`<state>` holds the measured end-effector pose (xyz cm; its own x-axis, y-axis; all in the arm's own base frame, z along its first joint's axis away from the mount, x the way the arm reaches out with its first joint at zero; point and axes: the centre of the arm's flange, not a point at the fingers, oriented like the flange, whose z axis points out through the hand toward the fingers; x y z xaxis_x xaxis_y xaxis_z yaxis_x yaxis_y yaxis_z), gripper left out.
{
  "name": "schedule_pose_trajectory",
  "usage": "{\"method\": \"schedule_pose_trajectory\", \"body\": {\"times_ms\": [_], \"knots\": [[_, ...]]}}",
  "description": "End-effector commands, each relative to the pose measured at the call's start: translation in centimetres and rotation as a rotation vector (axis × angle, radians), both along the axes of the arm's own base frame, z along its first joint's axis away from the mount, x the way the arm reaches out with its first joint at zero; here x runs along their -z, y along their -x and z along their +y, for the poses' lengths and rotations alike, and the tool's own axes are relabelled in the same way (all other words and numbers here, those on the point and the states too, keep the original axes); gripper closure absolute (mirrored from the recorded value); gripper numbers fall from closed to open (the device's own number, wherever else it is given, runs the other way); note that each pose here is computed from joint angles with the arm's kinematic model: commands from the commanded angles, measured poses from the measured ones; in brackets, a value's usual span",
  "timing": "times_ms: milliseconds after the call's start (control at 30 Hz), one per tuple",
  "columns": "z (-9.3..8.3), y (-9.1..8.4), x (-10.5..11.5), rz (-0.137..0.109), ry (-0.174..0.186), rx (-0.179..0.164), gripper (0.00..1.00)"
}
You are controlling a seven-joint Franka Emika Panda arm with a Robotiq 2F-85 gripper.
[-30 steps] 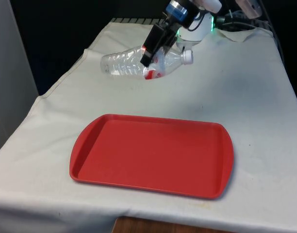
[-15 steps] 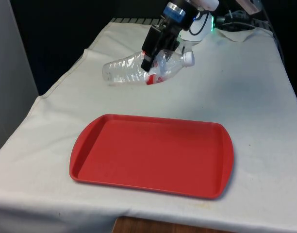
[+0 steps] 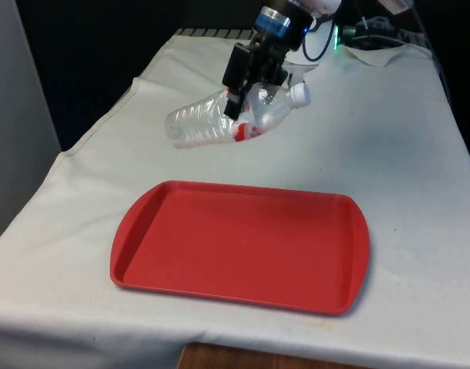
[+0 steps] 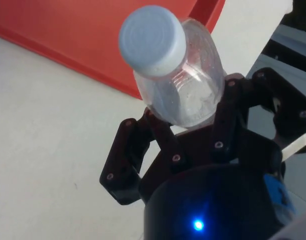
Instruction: Place the bottle upright on the tray.
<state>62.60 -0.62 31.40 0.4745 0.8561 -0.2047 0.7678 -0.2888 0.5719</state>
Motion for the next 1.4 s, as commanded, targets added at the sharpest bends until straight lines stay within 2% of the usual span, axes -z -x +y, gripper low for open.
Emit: {"method": "schedule_pose_trajectory", "body": {"times_ms": [0,133,167,267,467,500,533,800,833,867,1133,1167,1200,1367], "knots": [[0.0,-0.3,0.1,-0.012,-0.022,0.002,0.82],[0.0,-0.6,0.2,-0.026,-0.049,0.015,0.82],[0.0,-0.5,0.1,-0.020,-0.035,0.016,0.82],[0.0,-0.8,0.2,-0.041,-0.078,0.028,0.82],[0.0,-1.2,0.3,-0.066,-0.127,0.048,0.82],[0.1,-1.1,0.2,-0.060,-0.115,0.049,0.82],[0.0,-1.3,0.3,-0.070,-0.134,0.052,0.82],[0.1,-2.0,0.4,-0.103,-0.190,0.075,0.82],[0.1,-1.9,0.4,-0.102,-0.188,0.082,0.82],[0.0,-2.2,0.5,-0.110,-0.205,0.083,0.82],[0.1,-2.9,0.5,-0.147,-0.268,0.110,0.82],[0.1,-2.7,0.5,-0.138,-0.253,0.111,0.82],[0.1,-3.0,0.6,-0.150,-0.274,0.112,0.82],[0.2,-3.5,0.7,-0.174,-0.316,0.130,0.82]]}}
